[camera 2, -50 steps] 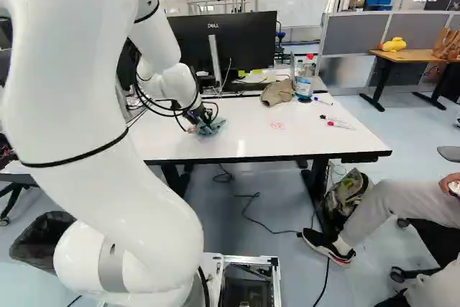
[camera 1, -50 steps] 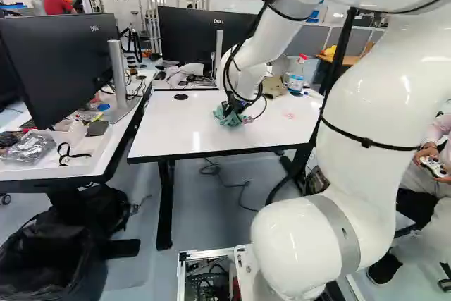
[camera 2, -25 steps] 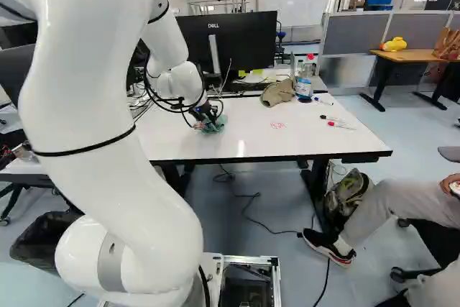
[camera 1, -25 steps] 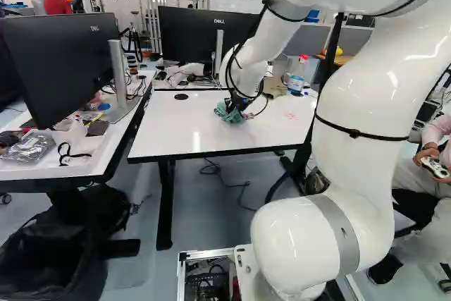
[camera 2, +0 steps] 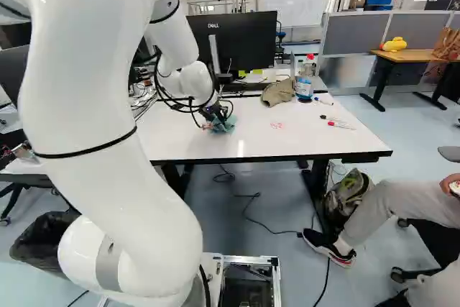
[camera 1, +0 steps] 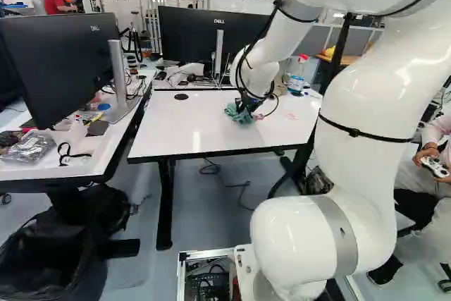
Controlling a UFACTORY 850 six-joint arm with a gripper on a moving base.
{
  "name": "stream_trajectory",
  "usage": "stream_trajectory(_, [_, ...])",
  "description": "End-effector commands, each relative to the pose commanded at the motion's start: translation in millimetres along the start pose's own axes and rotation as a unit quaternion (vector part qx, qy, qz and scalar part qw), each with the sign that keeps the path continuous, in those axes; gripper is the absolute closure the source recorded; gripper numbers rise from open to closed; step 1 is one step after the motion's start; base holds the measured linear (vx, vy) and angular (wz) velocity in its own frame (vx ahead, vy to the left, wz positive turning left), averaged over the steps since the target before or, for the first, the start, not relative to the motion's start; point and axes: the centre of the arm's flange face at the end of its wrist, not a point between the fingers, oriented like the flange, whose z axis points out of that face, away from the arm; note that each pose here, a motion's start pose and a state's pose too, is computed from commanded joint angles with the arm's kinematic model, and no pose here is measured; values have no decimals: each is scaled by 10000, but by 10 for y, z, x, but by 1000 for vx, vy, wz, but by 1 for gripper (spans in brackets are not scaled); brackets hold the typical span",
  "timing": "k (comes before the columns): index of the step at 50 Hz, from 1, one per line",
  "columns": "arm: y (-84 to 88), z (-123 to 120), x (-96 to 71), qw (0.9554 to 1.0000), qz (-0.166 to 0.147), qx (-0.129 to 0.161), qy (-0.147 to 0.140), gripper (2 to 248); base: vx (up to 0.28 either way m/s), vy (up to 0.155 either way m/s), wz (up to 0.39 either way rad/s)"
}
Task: Clean the table with the green towel
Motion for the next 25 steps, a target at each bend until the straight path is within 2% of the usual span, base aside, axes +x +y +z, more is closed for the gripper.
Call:
stream_trajectory(13, [17, -123, -193, 10000, 15, -9, -35, 200, 0, 0, 0])
stream_trajectory(25, [-48, -247, -393, 10000, -47, 29, -60, 200, 0, 0, 0])
